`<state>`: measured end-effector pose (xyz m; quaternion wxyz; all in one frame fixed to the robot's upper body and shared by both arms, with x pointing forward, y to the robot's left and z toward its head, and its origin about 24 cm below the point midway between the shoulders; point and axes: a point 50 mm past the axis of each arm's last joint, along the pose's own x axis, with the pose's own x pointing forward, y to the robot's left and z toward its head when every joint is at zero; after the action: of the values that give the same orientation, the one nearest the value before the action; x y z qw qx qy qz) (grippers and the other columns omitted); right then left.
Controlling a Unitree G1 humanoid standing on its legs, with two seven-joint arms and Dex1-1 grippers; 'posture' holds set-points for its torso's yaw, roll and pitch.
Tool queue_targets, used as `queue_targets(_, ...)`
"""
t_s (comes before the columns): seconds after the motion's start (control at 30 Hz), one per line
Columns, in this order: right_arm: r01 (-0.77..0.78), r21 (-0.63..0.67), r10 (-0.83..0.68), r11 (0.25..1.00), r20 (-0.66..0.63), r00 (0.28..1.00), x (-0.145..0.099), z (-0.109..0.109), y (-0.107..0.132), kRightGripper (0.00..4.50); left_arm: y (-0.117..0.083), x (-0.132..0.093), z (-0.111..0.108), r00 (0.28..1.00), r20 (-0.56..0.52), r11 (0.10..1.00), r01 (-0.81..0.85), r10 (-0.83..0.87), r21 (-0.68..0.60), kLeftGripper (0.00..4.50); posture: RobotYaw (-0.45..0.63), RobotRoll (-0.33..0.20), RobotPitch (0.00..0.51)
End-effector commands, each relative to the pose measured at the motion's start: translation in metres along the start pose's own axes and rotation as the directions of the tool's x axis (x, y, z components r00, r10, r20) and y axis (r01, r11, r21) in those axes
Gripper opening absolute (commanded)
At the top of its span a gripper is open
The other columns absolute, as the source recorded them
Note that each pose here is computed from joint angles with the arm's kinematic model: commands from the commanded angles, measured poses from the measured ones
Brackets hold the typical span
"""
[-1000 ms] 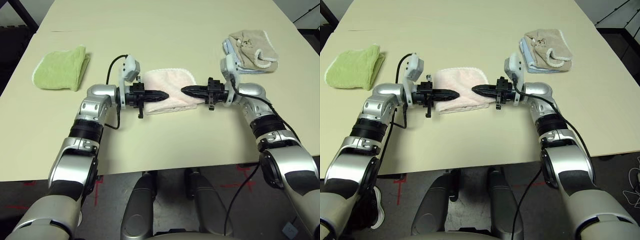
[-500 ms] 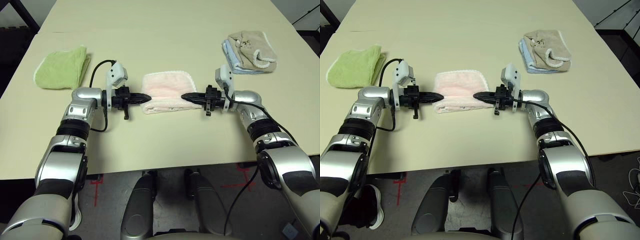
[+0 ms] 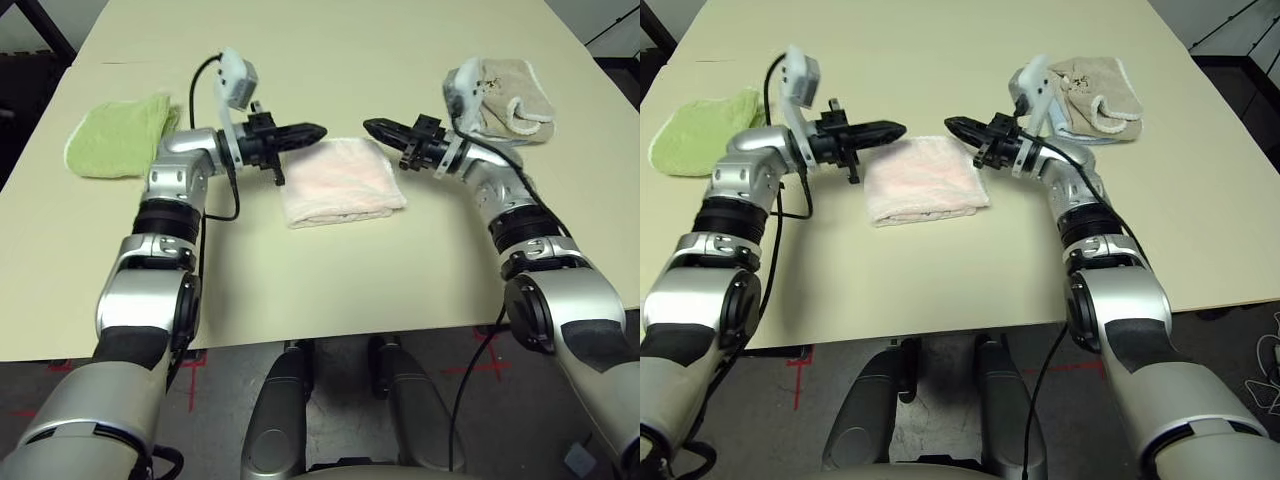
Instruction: Fold the towel and set it aside.
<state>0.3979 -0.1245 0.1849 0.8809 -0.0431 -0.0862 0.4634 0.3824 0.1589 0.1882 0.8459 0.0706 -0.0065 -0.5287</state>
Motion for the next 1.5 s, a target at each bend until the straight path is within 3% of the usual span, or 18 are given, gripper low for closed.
queue_targets(0.03, 0.011, -0.012, -0.012, 1.000, -0.023, 1.000, 0.003, -0.006, 0.002, 0.00, 0.000, -0.001, -0.010, 0.998, -0.033, 0.999, -0.049, 0.049, 0.018, 0.05, 0.10, 0.000, 0.274)
queue_targets(0.3, 0.007, -0.038, -0.012, 0.999, -0.127, 0.992, 0.009, -0.032, 0.016, 0.00, 0.004, -0.002, -0.024, 0.978, -0.008, 0.977, -0.210, 0.210, 0.030, 0.05, 0.10, 0.000, 0.267)
queue_targets(0.5, 0.063, -0.046, -0.074, 0.997, -0.275, 0.959, -0.001, -0.066, 0.023, 0.00, 0.000, -0.004, -0.039, 0.982, -0.065, 0.984, -0.176, 0.176, 0.009, 0.05, 0.11, 0.000, 0.265)
queue_targets(0.63, 0.074, -0.046, -0.084, 0.996, -0.283, 0.955, -0.006, -0.070, 0.021, 0.00, -0.002, -0.009, -0.045, 0.986, -0.098, 0.991, -0.135, 0.135, 0.002, 0.05, 0.11, 0.000, 0.267)
queue_targets(0.73, 0.075, -0.051, -0.086, 0.996, -0.247, 0.965, -0.010, -0.063, 0.015, 0.00, -0.003, -0.014, -0.049, 0.985, -0.123, 0.992, -0.124, 0.123, -0.004, 0.05, 0.10, 0.000, 0.264)
queue_targets(0.87, 0.051, -0.060, -0.055, 0.997, -0.070, 0.996, -0.011, -0.029, 0.004, 0.00, 0.001, -0.019, -0.048, 0.979, -0.134, 0.988, -0.153, 0.156, 0.036, 0.05, 0.09, 0.000, 0.259)
queue_targets(0.97, -0.039, -0.064, 0.045, 0.997, 0.102, 0.994, -0.016, 0.008, -0.004, 0.00, 0.009, -0.021, -0.028, 0.981, -0.061, 0.980, -0.181, 0.187, 0.086, 0.05, 0.09, 0.000, 0.257)
queue_targets(1.07, -0.125, -0.088, 0.138, 0.988, 0.164, 0.977, -0.031, 0.033, -0.009, 0.00, 0.013, -0.022, -0.001, 0.988, 0.066, 0.986, -0.143, 0.138, 0.091, 0.05, 0.08, 0.000, 0.255)
queue_targets(1.2, -0.227, -0.139, 0.241, 0.964, 0.098, 0.965, -0.062, 0.048, -0.011, 0.00, 0.010, -0.034, 0.024, 0.996, 0.091, 0.988, -0.025, 0.011, 0.151, 0.05, 0.07, 0.000, 0.256)
queue_targets(1.37, -0.326, -0.171, 0.313, 0.930, -0.101, 0.944, -0.098, 0.043, -0.011, 0.00, 0.004, -0.053, 0.035, 0.993, 0.024, 0.978, 0.105, -0.111, 0.180, 0.05, 0.06, 0.000, 0.261)
queue_targets(1.5, -0.363, -0.078, 0.338, 0.929, -0.226, 0.914, -0.116, 0.030, -0.010, 0.00, 0.000, -0.066, 0.032, 0.987, -0.043, 0.969, 0.160, -0.155, 0.188, 0.99, 0.07, 0.000, 0.261)
